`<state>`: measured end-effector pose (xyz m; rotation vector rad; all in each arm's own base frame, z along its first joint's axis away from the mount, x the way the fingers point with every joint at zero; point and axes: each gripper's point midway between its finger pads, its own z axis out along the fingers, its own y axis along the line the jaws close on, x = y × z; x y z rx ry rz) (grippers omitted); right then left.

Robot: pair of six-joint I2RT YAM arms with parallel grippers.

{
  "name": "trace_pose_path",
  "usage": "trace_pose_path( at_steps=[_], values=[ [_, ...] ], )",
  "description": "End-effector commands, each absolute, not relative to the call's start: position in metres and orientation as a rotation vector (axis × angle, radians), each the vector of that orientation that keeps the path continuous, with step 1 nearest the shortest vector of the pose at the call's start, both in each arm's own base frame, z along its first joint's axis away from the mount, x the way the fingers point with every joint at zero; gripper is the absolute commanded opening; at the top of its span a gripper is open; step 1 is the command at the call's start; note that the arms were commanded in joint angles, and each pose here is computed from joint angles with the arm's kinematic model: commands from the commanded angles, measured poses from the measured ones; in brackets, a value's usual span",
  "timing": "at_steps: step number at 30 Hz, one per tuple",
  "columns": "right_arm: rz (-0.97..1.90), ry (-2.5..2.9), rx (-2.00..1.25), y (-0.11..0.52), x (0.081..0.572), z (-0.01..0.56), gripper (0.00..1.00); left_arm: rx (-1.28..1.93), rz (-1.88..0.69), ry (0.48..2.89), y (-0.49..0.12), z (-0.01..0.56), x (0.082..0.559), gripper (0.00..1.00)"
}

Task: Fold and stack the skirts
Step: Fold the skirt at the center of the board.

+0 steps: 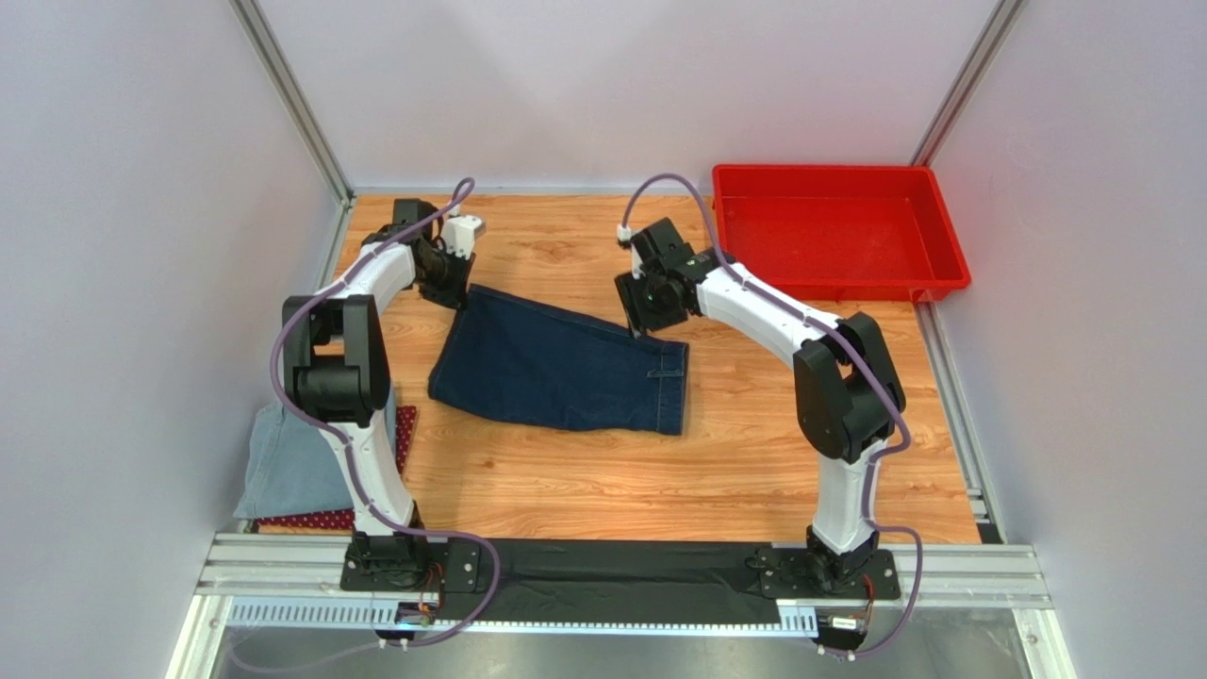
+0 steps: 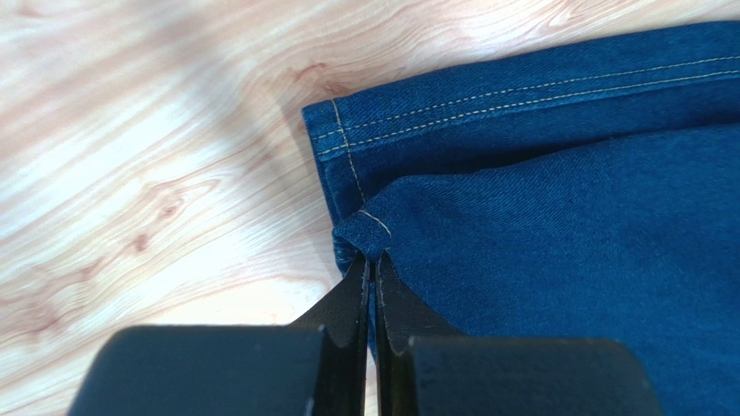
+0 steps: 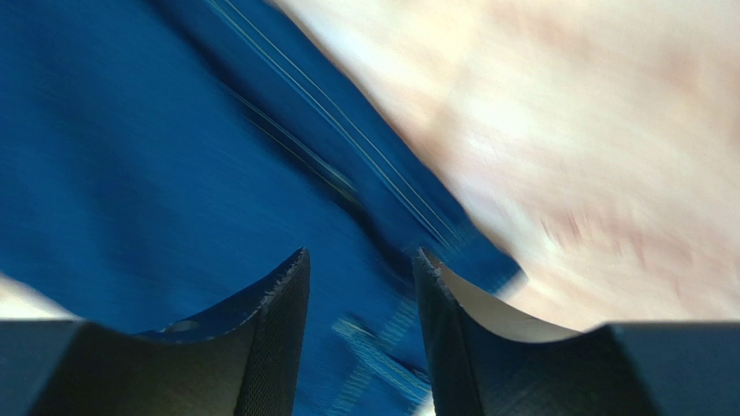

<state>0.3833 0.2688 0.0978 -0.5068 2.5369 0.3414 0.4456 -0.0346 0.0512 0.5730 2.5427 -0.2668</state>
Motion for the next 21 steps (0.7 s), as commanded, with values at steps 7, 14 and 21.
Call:
trace_pose_path(
  at_steps=[7, 14, 21],
  values=[
    [0.102, 2.705, -0.586, 0.213, 0.364, 0.051, 0.55, 0.612, -0.239, 2.455, -0.036, 0.08, 0.453, 0.0],
    [0.237, 2.765, -0.58, 0.224, 0.35, 0.037, 0.53, 0.619, -0.234, 2.456, -0.036, 0.079, 0.451, 0.0],
    [0.26, 2.786, -0.543, 0.219, 0.348, 0.036, 0.07, 0.619, -0.222, 2.449, -0.034, 0.084, 0.451, 0.0]
  ],
)
